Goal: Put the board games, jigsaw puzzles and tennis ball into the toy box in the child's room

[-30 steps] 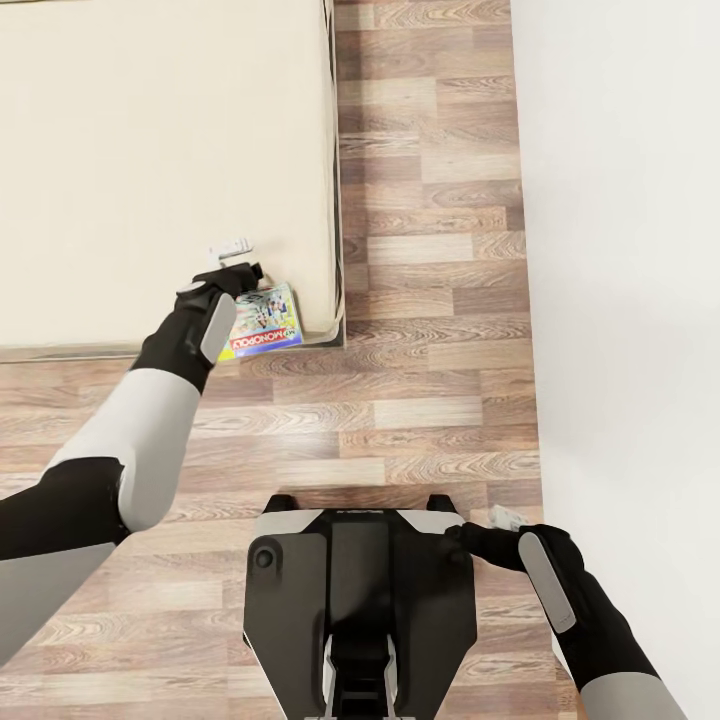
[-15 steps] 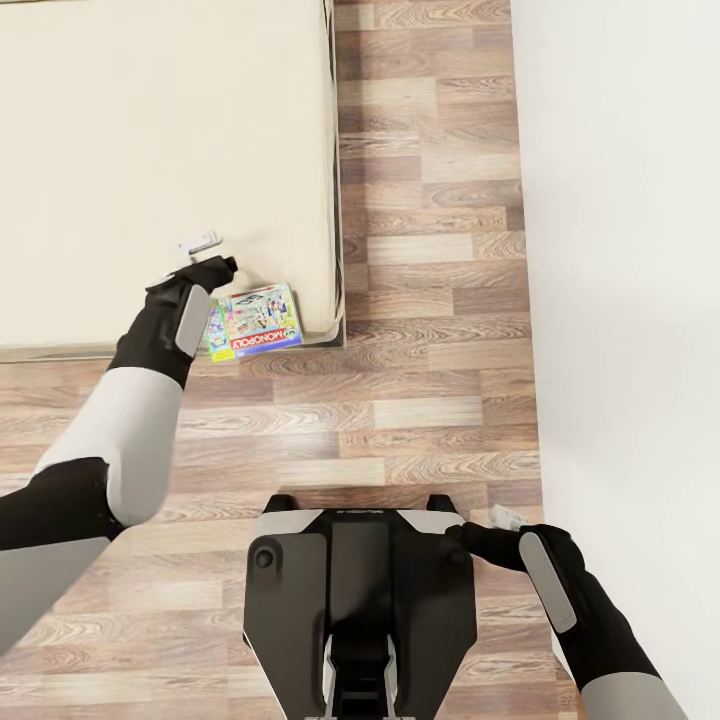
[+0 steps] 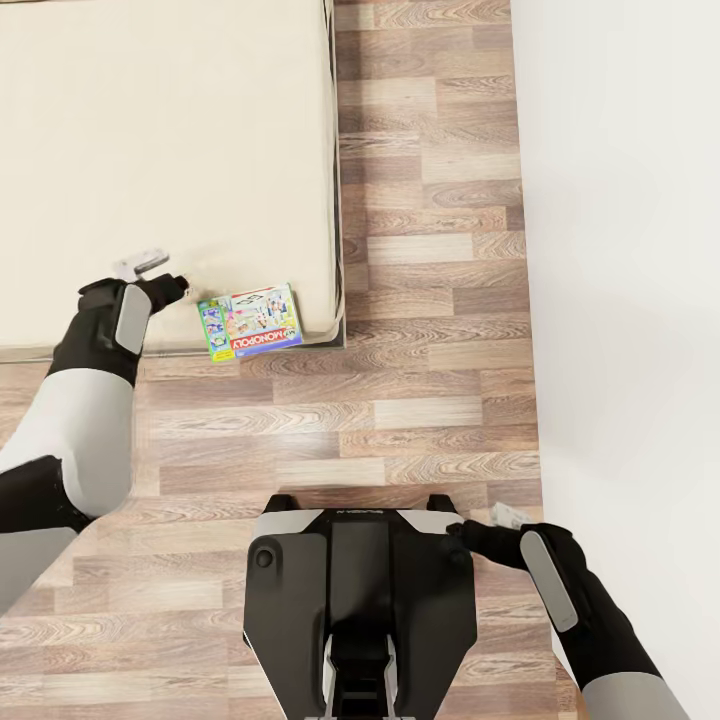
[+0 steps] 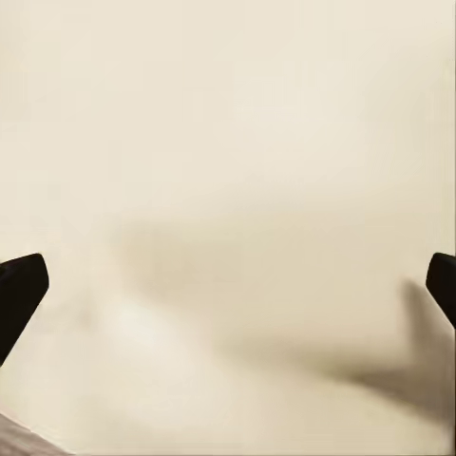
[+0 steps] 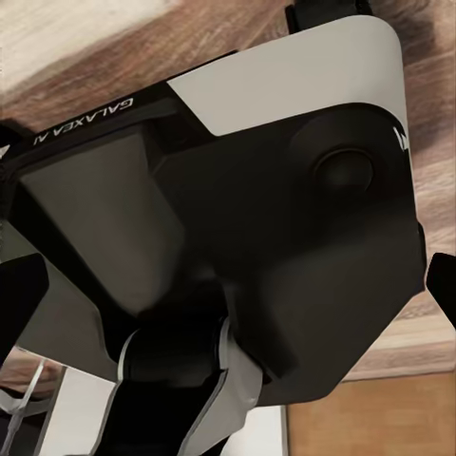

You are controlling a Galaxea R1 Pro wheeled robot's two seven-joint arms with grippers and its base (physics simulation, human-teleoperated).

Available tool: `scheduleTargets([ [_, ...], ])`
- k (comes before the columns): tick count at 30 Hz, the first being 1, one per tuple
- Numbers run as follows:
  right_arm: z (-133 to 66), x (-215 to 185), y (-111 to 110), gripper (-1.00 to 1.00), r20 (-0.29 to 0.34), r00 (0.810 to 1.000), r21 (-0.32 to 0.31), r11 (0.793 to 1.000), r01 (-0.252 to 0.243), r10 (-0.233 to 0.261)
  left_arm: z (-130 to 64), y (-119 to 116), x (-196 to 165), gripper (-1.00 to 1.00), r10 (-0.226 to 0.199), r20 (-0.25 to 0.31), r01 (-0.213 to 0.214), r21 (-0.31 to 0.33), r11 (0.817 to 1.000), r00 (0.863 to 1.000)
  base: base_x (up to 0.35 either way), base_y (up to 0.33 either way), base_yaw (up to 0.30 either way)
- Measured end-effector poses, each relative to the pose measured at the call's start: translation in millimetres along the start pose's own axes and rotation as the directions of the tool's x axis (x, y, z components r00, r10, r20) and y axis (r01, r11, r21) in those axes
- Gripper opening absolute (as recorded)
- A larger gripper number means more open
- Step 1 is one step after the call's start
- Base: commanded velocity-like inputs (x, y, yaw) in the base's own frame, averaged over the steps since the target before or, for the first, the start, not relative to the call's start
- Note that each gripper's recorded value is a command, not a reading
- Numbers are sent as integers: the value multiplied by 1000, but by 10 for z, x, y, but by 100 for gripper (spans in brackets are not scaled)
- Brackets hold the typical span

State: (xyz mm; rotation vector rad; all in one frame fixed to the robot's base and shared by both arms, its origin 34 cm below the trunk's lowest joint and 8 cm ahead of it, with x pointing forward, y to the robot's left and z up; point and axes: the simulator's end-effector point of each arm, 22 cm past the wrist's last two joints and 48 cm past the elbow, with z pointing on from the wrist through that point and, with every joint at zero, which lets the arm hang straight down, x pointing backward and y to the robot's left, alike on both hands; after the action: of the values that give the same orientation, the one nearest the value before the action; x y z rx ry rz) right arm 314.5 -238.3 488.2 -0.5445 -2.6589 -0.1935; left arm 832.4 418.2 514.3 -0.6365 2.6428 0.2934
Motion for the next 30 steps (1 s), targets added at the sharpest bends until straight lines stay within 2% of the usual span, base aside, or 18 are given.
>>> scheduleTargets([
  [6, -17, -36, 14, 100, 9, 1000, -2, 1000, 2, -2, 29, 706, 24, 100, -10, -69, 4, -87, 996, 998, 0, 0, 0],
  [8, -40, -76, 30, 100, 18, 1000, -4, 1000, 6, -6, 17, 1176, 99, 100, -7, -108, -9, -147, 989, 994, 0, 0, 0],
  [10, -54, -94, 36, 100, 22, 1000, -4, 1000, 9, -9, 6, 1397, 147, 100, -8, -123, -14, -175, 984, 992, 0, 0, 0],
  [11, -67, -113, 44, 100, 26, 1000, -5, 1000, 13, -12, -9, 1592, 206, 100, -4, -137, -24, -201, 979, 991, 0, 0, 0],
  [17, -153, -219, 144, 100, 52, 998, -18, 999, 35, -34, -79, 2196, 479, 100, 10, -186, -63, -279, 958, 983, 0, 0, 0],
  [20, -215, -253, 227, 100, 56, 997, -30, 998, 51, -50, -149, 2574, 656, 100, 17, -217, -89, -327, 941, 976, 0, 0, 0],
  [23, -245, -268, 259, 100, 56, 997, -35, 998, 58, -56, -188, 2744, 774, 100, 21, -237, -104, -347, 932, 971, 0, 0, 0],
  [27, -262, -272, 255, 100, 56, 997, -35, 998, 59, -57, -276, 3035, 1077, 100, 33, -287, -145, -380, 914, 957, 0, 0, 0],
  [30, -264, -256, 234, 100, 52, 997, -34, 998, 57, -55, -324, 3160, 1234, 100, 38, -313, -166, -392, 905, 949, 0, 0, 0],
])
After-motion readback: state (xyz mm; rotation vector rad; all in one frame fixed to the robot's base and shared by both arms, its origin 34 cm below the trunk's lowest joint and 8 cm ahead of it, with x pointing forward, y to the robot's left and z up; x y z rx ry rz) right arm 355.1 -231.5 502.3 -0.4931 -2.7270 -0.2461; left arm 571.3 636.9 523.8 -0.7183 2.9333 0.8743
